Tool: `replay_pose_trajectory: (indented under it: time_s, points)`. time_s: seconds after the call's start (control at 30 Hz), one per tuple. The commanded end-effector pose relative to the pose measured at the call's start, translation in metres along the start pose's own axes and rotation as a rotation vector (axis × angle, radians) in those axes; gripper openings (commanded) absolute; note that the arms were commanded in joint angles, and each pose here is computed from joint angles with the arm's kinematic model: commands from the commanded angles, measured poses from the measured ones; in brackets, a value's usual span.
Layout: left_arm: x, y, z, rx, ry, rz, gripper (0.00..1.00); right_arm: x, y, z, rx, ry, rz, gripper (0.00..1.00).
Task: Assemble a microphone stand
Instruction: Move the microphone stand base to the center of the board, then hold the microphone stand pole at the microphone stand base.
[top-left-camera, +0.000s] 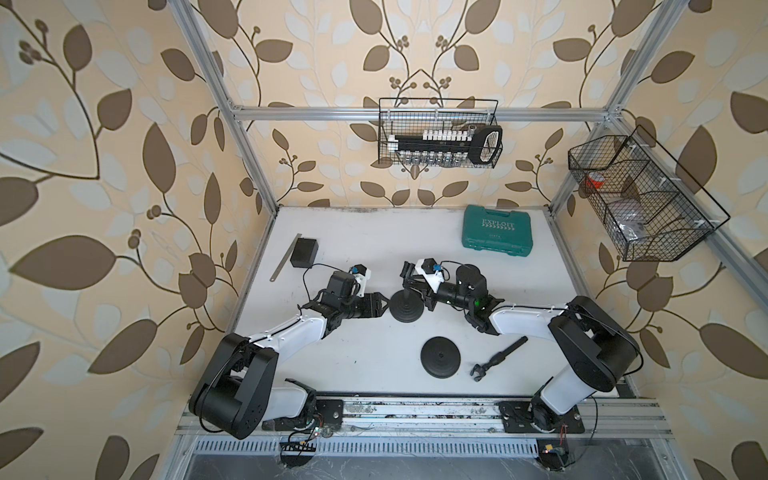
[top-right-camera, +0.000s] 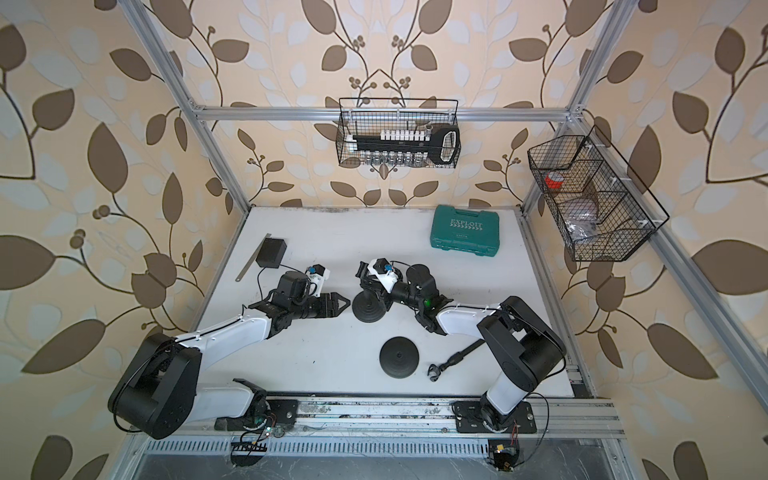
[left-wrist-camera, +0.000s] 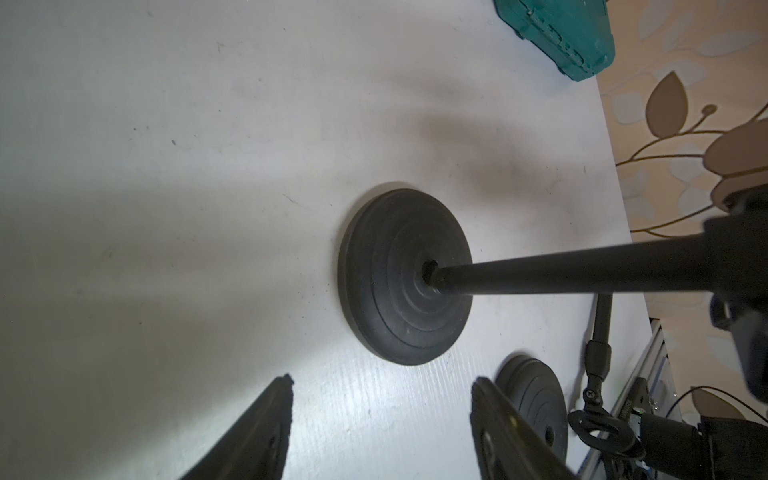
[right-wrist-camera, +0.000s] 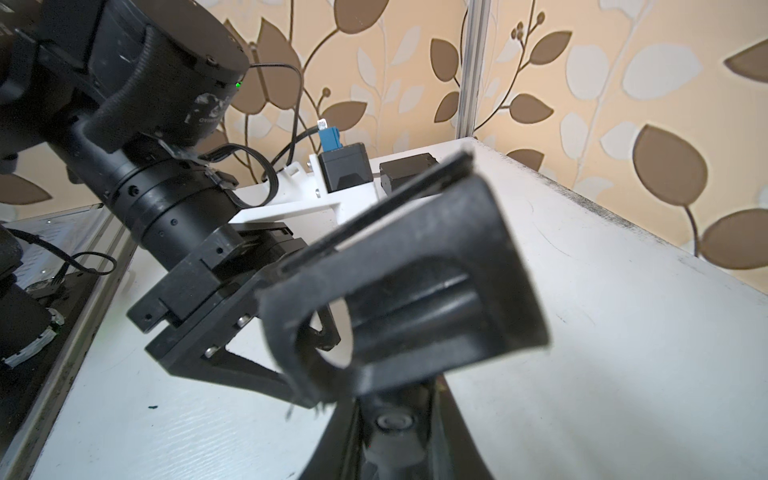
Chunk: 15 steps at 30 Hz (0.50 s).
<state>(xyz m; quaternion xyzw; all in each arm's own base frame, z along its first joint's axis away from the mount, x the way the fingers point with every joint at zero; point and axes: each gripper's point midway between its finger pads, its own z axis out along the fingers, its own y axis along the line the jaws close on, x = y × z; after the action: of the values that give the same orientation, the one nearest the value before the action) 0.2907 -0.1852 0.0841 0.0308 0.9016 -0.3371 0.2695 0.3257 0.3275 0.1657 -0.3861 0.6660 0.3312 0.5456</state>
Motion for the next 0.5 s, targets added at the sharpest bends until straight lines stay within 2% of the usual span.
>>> replay_pose_trajectory:
  time_s: [0.0, 0.47]
  points:
    - [-0.0037, -0.0092, -0.0013, 0.037, -0.014, 0.02, 0.7, 0.0028, -0.0022, 0.0019, 0.004, -0.013, -0.016, 0.09]
    - [-0.0064, -0.0063, 0.0001, 0.025, -0.028, -0.021, 0.69, 0.0064, -0.0033, 0.0025, 0.004, -0.009, -0.015, 0.08]
